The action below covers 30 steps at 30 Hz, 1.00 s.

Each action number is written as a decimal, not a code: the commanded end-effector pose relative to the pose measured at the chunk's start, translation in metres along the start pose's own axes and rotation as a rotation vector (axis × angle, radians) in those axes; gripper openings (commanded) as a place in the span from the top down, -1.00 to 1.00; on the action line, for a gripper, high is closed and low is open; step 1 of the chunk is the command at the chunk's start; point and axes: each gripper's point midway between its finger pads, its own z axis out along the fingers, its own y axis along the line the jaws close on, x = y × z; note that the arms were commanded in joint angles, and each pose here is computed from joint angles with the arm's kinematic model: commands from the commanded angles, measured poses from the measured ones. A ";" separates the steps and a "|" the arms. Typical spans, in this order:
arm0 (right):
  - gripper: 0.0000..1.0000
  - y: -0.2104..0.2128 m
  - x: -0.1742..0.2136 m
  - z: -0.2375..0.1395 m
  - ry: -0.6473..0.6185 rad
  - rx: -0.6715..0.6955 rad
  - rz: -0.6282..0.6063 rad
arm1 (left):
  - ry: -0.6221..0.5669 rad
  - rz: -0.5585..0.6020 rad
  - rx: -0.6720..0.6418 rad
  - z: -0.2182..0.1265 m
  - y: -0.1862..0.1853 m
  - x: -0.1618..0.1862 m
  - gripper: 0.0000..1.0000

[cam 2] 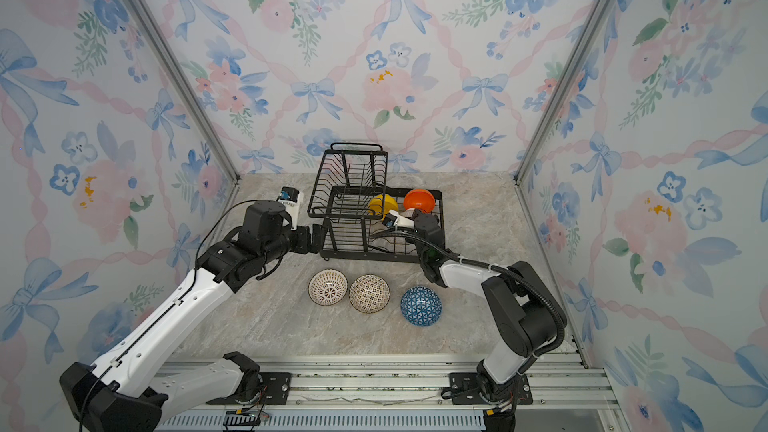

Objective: Load the bowls into the dish rack
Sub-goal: 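Lower the pink-striped bowl into the rack slots beside the yellow bowl with the right gripper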

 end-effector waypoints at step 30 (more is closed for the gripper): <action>1.00 -0.017 -0.072 0.036 -0.151 0.163 0.059 | 0.014 -0.030 0.044 -0.004 -0.004 0.012 -0.96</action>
